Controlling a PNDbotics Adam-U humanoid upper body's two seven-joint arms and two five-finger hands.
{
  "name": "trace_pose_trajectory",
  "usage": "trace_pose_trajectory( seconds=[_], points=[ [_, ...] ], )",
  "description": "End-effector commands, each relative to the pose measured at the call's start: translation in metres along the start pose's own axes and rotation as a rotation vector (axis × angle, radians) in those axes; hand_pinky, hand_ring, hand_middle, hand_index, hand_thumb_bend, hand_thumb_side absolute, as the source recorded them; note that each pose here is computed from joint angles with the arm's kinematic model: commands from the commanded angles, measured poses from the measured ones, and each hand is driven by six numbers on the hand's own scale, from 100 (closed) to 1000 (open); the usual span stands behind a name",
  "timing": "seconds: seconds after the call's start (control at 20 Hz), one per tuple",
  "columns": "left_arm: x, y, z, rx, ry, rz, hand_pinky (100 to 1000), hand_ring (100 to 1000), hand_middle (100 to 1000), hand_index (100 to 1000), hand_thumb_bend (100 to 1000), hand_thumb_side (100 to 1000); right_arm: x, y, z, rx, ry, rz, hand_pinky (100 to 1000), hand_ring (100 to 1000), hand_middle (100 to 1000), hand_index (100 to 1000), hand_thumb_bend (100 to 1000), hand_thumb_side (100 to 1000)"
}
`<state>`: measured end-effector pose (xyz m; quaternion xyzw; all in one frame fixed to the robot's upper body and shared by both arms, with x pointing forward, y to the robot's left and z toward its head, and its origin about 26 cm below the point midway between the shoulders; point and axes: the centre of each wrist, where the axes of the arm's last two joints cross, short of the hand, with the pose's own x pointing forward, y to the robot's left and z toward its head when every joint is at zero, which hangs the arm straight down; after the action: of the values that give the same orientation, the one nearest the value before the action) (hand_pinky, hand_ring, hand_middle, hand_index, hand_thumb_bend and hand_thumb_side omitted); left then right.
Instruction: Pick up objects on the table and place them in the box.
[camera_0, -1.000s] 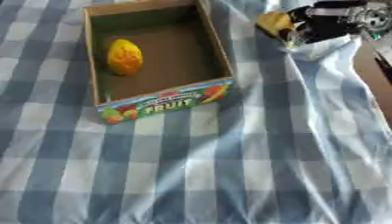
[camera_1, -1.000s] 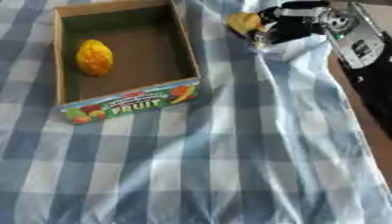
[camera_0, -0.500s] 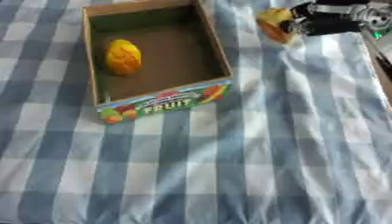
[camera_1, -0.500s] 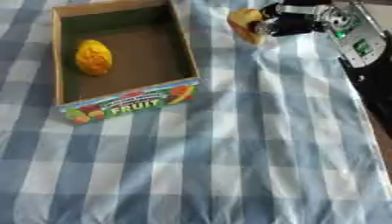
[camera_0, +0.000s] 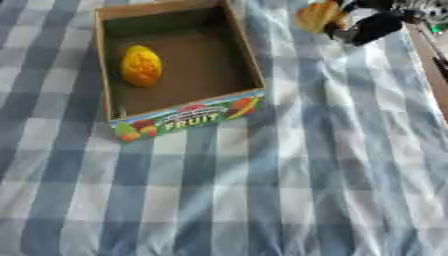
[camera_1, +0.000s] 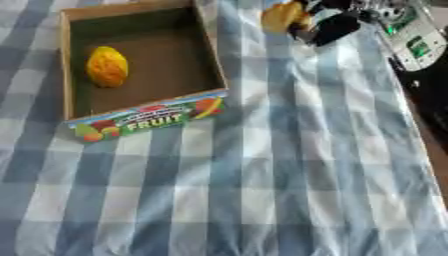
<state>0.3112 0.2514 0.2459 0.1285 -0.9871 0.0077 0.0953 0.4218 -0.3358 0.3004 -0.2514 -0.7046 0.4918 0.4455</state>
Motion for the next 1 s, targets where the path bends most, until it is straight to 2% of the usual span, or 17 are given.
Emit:
trace_pose_trajectory(
  seconds=[0.05,0.25,0.45,0.75,0.9,1.0],
  points=[
    [0.004,0.003,-0.007,-0.011,-0.028,-0.003,783,872,809,915,322,402,0.042,-0.036,0.009,-0.135,-0.110,0.079,816,858,421,414,100,100],
    [0.004,0.003,-0.007,-0.009,-0.030,-0.002,784,872,809,915,327,396,0.102,-0.035,-0.002,-0.195,-0.269,0.169,815,815,424,414,100,100],
    [0.004,0.001,-0.008,-0.002,-0.042,0.012,784,871,807,914,338,383,0.150,-0.014,-0.032,-0.186,-0.392,0.221,820,807,436,426,100,100],
    [0.005,-0.003,-0.012,0.012,-0.074,0.047,783,868,804,911,352,366,0.188,0.031,-0.079,-0.130,-0.477,0.256,821,806,440,431,100,100],
    [0.006,-0.005,-0.012,0.009,-0.080,0.060,783,867,804,911,353,365,0.197,0.052,-0.099,-0.120,-0.481,0.290,824,802,451,442,100,100],
    [0.006,-0.006,-0.012,0.008,-0.080,0.064,784,868,804,911,353,362,0.196,0.069,-0.111,-0.099,-0.467,0.326,825,815,493,494,100,100]
  ],
)
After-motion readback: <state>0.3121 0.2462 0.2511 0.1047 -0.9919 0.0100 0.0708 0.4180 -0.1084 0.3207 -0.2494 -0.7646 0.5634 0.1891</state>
